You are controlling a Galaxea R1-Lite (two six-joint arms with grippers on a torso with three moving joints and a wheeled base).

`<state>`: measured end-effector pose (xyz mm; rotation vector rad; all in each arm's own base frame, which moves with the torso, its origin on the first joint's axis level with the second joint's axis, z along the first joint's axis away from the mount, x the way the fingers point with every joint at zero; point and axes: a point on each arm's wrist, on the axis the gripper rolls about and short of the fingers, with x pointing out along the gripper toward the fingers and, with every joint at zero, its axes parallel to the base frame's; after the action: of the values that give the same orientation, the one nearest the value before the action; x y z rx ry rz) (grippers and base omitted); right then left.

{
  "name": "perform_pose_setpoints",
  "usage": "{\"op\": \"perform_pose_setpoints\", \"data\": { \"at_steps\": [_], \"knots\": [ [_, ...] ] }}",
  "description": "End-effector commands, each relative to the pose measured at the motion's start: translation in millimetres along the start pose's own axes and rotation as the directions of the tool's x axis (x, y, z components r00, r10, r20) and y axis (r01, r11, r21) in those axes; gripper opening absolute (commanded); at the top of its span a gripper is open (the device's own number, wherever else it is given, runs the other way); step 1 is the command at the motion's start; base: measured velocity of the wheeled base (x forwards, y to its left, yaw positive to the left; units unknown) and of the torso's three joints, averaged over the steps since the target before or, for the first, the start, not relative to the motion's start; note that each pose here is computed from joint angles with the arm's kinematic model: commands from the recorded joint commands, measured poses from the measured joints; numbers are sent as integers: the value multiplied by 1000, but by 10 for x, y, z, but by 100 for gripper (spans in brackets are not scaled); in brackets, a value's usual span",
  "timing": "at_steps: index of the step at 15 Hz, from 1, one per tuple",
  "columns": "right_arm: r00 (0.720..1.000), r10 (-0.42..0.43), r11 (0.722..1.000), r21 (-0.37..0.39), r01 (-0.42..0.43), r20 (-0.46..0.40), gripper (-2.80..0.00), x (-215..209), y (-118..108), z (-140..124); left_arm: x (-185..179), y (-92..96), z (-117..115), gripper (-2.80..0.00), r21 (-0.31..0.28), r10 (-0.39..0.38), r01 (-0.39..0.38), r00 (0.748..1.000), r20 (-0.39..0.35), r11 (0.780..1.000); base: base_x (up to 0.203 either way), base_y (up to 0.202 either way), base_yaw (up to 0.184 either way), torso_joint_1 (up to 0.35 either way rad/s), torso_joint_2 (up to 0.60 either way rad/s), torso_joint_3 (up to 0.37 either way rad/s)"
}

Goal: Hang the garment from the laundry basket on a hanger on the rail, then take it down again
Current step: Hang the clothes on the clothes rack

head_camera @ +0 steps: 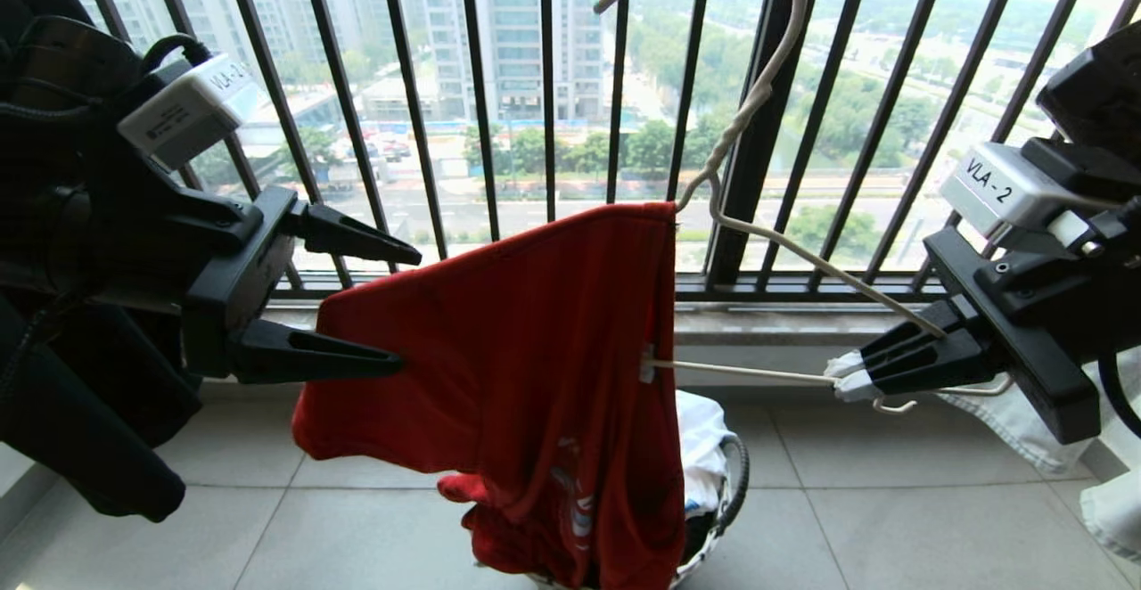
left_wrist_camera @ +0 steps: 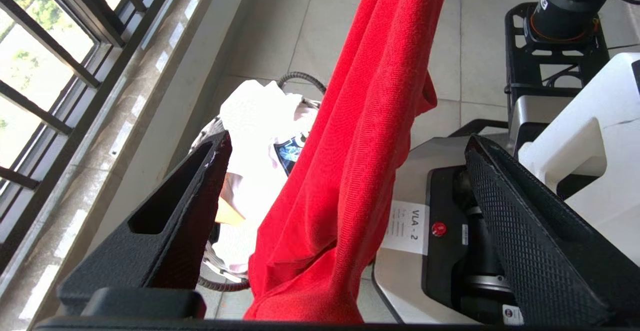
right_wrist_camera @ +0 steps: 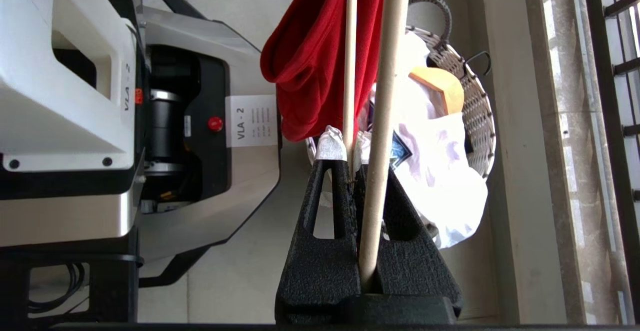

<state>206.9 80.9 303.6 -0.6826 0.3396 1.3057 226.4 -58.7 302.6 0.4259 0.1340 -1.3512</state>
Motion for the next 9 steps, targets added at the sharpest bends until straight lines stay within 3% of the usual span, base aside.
{"op": "perform_pose_setpoints", "data": {
  "at_steps": [1,9],
  "knots": [
    [1000,4,1000,-4,-4,10,-280,-23,23,4,43,-17,15,0,6,-31,31,999,15,1000,0,0,0,0,0,0],
    [998,25,999,23,-27,52,-280,-20,-7,-5,121,-85,26,0,12,-85,85,996,37,996,0,0,0,0,0,0]
  ]
}}
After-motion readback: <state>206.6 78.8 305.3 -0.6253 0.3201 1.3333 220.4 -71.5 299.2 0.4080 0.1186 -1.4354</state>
